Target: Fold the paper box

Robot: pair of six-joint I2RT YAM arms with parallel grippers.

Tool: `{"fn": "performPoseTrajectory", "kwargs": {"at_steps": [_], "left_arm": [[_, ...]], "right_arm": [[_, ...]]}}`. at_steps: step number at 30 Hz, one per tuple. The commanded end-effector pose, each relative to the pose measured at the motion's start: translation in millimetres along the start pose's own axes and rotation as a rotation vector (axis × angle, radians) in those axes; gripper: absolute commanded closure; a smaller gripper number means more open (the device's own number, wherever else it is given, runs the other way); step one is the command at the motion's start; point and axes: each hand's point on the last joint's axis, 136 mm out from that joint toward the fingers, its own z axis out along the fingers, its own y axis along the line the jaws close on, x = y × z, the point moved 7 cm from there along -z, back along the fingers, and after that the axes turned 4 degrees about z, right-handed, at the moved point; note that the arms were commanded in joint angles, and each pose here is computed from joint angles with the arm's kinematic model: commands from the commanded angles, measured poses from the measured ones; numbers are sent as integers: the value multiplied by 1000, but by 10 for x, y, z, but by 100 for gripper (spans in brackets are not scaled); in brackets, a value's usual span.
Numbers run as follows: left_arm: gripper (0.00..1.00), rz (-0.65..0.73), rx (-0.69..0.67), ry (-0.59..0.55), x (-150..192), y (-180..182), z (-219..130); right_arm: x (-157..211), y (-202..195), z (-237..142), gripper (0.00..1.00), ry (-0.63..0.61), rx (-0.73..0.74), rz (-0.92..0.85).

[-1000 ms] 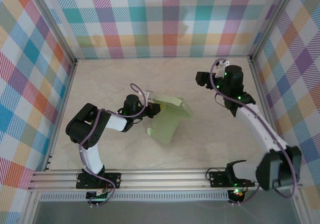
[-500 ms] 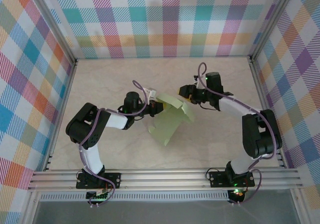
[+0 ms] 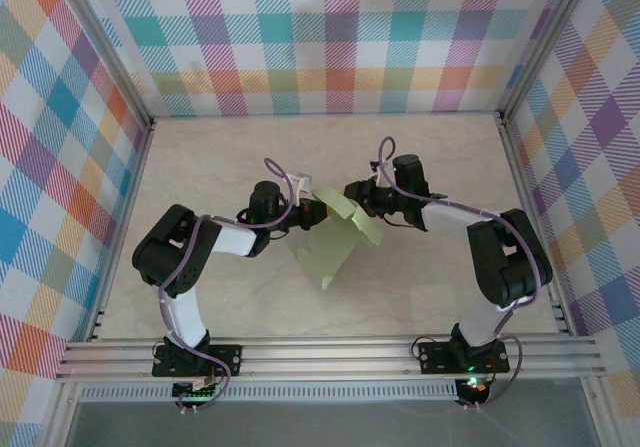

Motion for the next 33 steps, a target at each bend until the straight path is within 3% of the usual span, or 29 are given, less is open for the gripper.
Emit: {"fn": "performPoseTrajectory", "kwargs": {"at_steps": [1,8,10,15,19,25,29,33], "left_arm": [[100,-34,-48,-70,-182,54,67],[100,-11,-65,-47,-174,61,65],[100,37,-89,-5,-164,61,37],[100,129,-247,239,-103,131,-32],[100,253,-282,405,-107,93,-140],[100,370,-307,758,-134,61,-298],[100,446,-334,923,-265,23,-393],[100,483,-445,1104,-358,116,-478]], "right_arm": [[224,-43,136,62,86,-17,18],[268,-54,156,62,87,36,-14],[202,-34,55,56,44,78,-51],[-67,-58,-359,35,-95,168,-84],[-275,-34,-769,27,-215,218,-124],[-382,87,-1116,25,-288,296,-236],[-381,81,-1116,25,-270,312,-247],[-364,15,-1056,24,-244,297,-224]]}}
